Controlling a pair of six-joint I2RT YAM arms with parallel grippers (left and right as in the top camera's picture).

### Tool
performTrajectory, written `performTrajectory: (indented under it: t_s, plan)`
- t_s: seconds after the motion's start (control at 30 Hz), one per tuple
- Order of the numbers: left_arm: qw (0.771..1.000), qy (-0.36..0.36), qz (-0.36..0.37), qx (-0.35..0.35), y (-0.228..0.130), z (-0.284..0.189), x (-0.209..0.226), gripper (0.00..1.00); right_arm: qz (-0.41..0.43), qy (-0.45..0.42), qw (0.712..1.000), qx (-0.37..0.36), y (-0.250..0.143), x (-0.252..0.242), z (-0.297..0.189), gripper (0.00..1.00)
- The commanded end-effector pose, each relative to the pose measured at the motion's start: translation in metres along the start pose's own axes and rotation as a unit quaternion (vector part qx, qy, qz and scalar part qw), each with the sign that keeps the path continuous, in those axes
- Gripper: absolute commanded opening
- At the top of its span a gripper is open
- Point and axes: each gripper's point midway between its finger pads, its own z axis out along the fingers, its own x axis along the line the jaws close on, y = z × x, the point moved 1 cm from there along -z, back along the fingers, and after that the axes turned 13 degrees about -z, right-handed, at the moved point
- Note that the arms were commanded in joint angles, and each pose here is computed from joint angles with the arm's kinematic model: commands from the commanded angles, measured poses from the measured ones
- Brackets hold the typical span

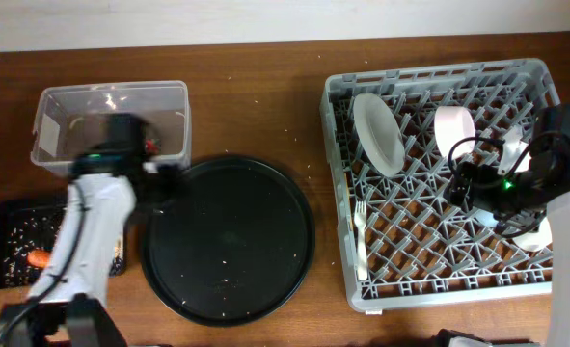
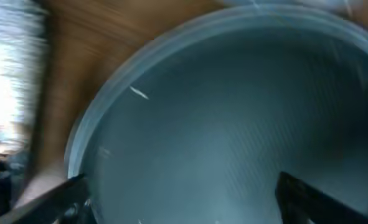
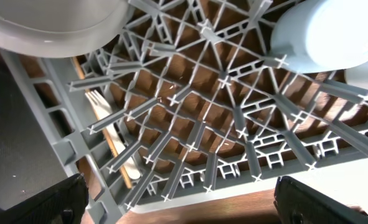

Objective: Sort waste into correct bins and load items into the dishwasher rack

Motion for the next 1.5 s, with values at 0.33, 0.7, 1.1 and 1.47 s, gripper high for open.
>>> performTrajectory:
  t_s: [0.33,0.7,1.1,1.47]
  plan:
    - [0.990,-0.024,0.141,-0.002,-0.024,-0.116,0.014,0.93,-0.170,0.002,0.983,-0.070,-0.003,0.067,-0.022,0.99]
    - [0.899,-0.205,0.143,-0.360,-0.088,-0.158,0.057,0.99,-0.198,-0.035,0.874,-0.443,-0.102,0.060,-0.118,0.98]
    - [0.934,-0.165,0.145,-0.281,-0.118,-0.127,0.079,0.99,-0.196,-0.093,0.899,-0.381,-0.127,0.035,-0.096,0.98]
    - [0.934,-0.165,0.145,-0.281,-0.118,-0.127,0.079,0.99,-0.211,-0.062,0.861,-0.458,-0.091,0.047,-0.061,0.98]
